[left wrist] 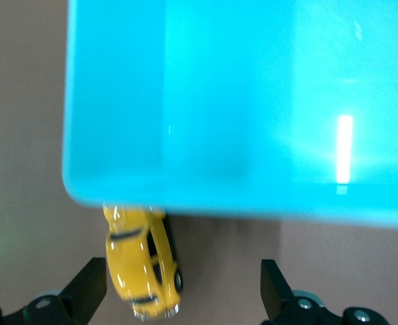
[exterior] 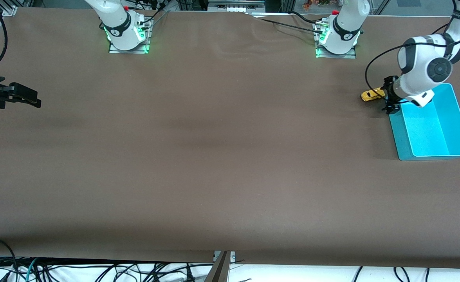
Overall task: Wind and store yellow beetle car
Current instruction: 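Lower the left gripper onto the yellow car and grasp it, then lift the car with the left gripper over the turquoise bin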
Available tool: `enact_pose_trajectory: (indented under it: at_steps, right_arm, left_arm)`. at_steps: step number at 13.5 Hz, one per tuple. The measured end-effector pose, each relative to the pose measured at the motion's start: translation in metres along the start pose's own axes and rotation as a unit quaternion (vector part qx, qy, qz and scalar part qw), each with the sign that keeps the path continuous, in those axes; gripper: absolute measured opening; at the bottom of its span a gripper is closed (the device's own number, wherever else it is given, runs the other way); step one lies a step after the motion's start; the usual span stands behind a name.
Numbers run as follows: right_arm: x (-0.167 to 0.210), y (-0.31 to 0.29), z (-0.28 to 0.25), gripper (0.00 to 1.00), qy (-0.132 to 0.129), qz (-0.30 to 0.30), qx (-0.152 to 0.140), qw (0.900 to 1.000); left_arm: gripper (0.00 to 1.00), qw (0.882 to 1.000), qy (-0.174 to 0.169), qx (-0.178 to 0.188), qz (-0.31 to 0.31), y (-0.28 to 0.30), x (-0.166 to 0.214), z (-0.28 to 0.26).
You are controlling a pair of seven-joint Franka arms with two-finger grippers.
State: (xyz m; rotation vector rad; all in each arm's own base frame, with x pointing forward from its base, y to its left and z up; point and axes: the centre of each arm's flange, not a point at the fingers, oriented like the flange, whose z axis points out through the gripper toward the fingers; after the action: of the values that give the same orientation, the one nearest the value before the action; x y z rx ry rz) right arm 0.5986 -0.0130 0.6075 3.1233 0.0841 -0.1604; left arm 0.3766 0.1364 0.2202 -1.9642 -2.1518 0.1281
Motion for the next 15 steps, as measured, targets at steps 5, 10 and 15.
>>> enact_pose_trajectory:
  at_steps: [5, 10, 15]
  right_arm:
    - [0.0, 0.0, 0.0, 1.0, 0.0, 0.0, 0.0, 1.0]
    - [0.0, 0.0, 0.0, 1.0, 0.0, 0.0, 0.0, 1.0]
    - [0.0, 0.0, 0.0, 1.0, 0.0, 0.0, 0.0, 1.0]
  left_arm:
    - [1.0, 0.997, -0.002, -0.005, -0.078, -0.011, 0.0, 0.013]
    - [1.0, 0.994, -0.001, 0.002, -0.105, -0.019, -0.021, 0.023]
    - [0.88, 0.994, -0.008, -0.006, -0.105, -0.031, -0.028, 0.042]
